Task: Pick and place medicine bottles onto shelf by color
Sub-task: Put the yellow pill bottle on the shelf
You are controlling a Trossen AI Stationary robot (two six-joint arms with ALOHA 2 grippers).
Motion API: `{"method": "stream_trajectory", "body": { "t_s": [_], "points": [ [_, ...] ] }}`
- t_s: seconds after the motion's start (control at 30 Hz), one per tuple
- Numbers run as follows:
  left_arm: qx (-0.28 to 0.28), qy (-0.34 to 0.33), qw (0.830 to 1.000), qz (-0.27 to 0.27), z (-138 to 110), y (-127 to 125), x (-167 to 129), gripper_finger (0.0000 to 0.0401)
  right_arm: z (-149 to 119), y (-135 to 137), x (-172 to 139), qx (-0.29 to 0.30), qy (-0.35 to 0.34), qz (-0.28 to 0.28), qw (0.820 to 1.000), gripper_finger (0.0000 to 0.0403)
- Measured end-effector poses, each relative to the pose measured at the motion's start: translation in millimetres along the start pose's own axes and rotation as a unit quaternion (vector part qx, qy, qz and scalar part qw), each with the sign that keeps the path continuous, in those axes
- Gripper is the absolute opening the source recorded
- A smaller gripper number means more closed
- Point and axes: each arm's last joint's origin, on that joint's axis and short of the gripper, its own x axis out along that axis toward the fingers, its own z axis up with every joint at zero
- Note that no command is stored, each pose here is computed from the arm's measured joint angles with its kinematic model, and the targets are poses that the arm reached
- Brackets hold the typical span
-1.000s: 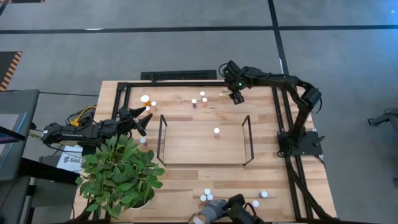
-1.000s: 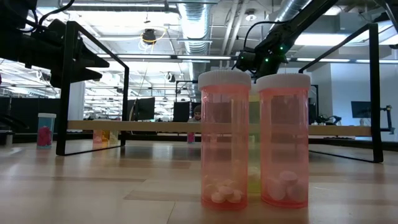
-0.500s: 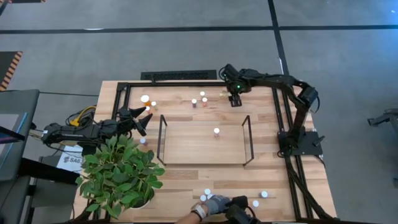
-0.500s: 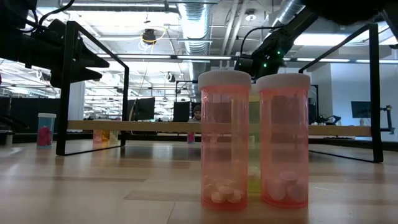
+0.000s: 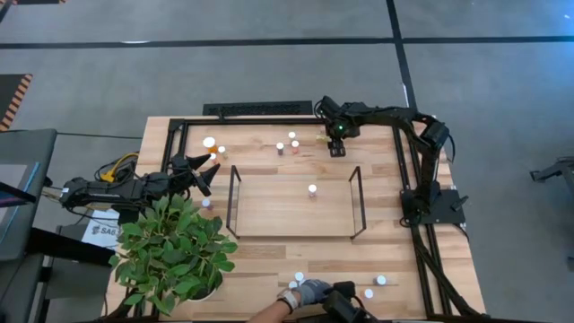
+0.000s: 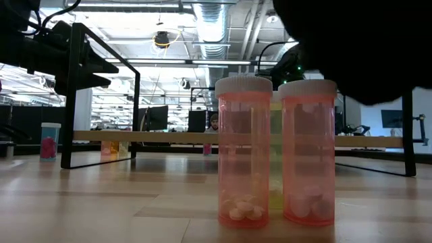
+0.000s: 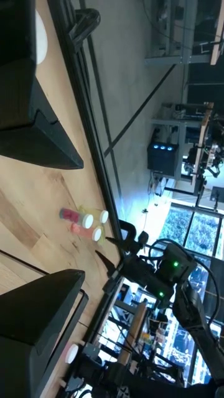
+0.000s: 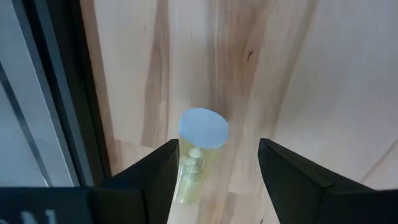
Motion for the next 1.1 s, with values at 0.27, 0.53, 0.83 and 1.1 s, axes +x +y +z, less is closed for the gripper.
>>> {"method": "stream_trajectory", "body": {
  "t_s": [0.27, 0.53, 0.83, 1.1],
  "points": [
    [0.000, 0.000, 1.000, 0.000, 0, 0, 0, 0.0265, 3, 3, 0, 0.017, -0.002, 0.002, 1.000, 0.0244],
    [0.000, 0.000, 1.000, 0.000, 0, 0, 0, 0.0265, 2, 3, 14, 0.017, 0.000, -0.004, 1.000, 0.0244],
    [0.000, 0.000, 1.000, 0.000, 0, 0, 0, 0.0265, 2, 4, 14, 0.028, 0.005, 0.000, 1.000, 0.0244],
    [0.000, 0.000, 1.000, 0.000, 0, 0, 0, 0.0265, 1, 4, 14, 0.030, 0.006, 0.003, 1.000, 0.0240]
  ]
}}
